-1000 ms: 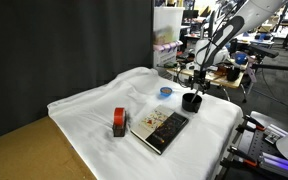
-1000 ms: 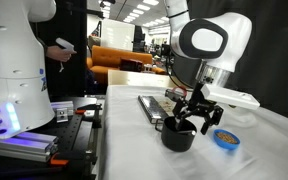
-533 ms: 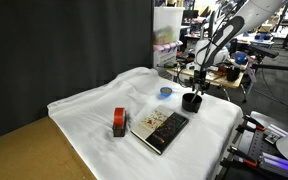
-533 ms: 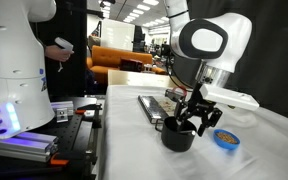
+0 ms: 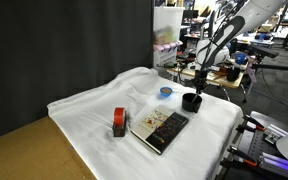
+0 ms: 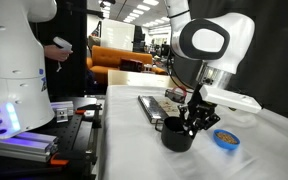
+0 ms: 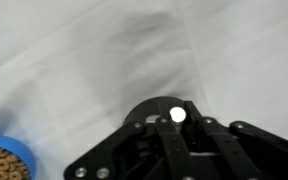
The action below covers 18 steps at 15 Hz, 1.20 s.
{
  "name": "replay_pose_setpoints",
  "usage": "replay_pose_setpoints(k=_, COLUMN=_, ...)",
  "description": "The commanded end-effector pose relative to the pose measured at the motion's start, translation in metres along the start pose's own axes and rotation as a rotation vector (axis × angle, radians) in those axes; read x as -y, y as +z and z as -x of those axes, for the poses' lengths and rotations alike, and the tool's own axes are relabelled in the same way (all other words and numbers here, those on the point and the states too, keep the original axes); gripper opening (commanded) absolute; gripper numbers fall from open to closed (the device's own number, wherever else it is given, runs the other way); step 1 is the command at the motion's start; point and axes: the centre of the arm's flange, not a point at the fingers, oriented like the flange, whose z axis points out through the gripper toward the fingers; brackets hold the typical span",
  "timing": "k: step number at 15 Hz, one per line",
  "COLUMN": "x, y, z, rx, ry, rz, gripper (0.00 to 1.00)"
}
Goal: Pick up the pen from the black cup and put it on the book.
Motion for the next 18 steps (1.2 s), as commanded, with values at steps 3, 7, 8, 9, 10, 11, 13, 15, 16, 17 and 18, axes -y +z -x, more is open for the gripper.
replay_pose_setpoints(k=3, x=0.005, y=-0.005, z=0.005, rx=0.014, ry=0.008, rz=-0.012, gripper=0.04)
replay_pose_setpoints(k=7, x=0.002, y=-0.007, z=0.009, rx=0.024, ry=0.012, rz=-0.009, gripper=0.04)
replay_pose_setpoints(k=8, x=0.001, y=-0.008, z=0.011, rx=0.03, ry=0.012, rz=-0.006, gripper=0.04)
replay_pose_setpoints(k=9, x=-0.003, y=-0.01, z=0.012, rx=0.033, ry=0.013, rz=0.0, gripper=0.04)
replay_pose_setpoints(k=10, x=-0.006, y=-0.012, z=0.014, rx=0.038, ry=0.013, rz=0.006, gripper=0.04)
replay_pose_setpoints(k=11, x=-0.009, y=-0.015, z=0.015, rx=0.042, ry=0.012, rz=0.016, gripper=0.04)
replay_pose_setpoints(k=13, x=-0.015, y=-0.022, z=0.018, rx=0.05, ry=0.01, rz=0.032, gripper=0.04)
replay_pose_setpoints(k=15, x=-0.021, y=-0.028, z=0.019, rx=0.057, ry=0.005, rz=0.046, gripper=0.04)
replay_pose_setpoints(k=16, x=-0.023, y=-0.03, z=0.018, rx=0.059, ry=0.003, rz=0.051, gripper=0.04)
replay_pose_setpoints(k=17, x=-0.025, y=-0.033, z=0.018, rx=0.063, ry=0.0, rz=0.057, gripper=0.04)
replay_pose_setpoints(k=18, x=-0.027, y=-0.035, z=0.018, rx=0.065, ry=-0.003, rz=0.063, gripper=0.04)
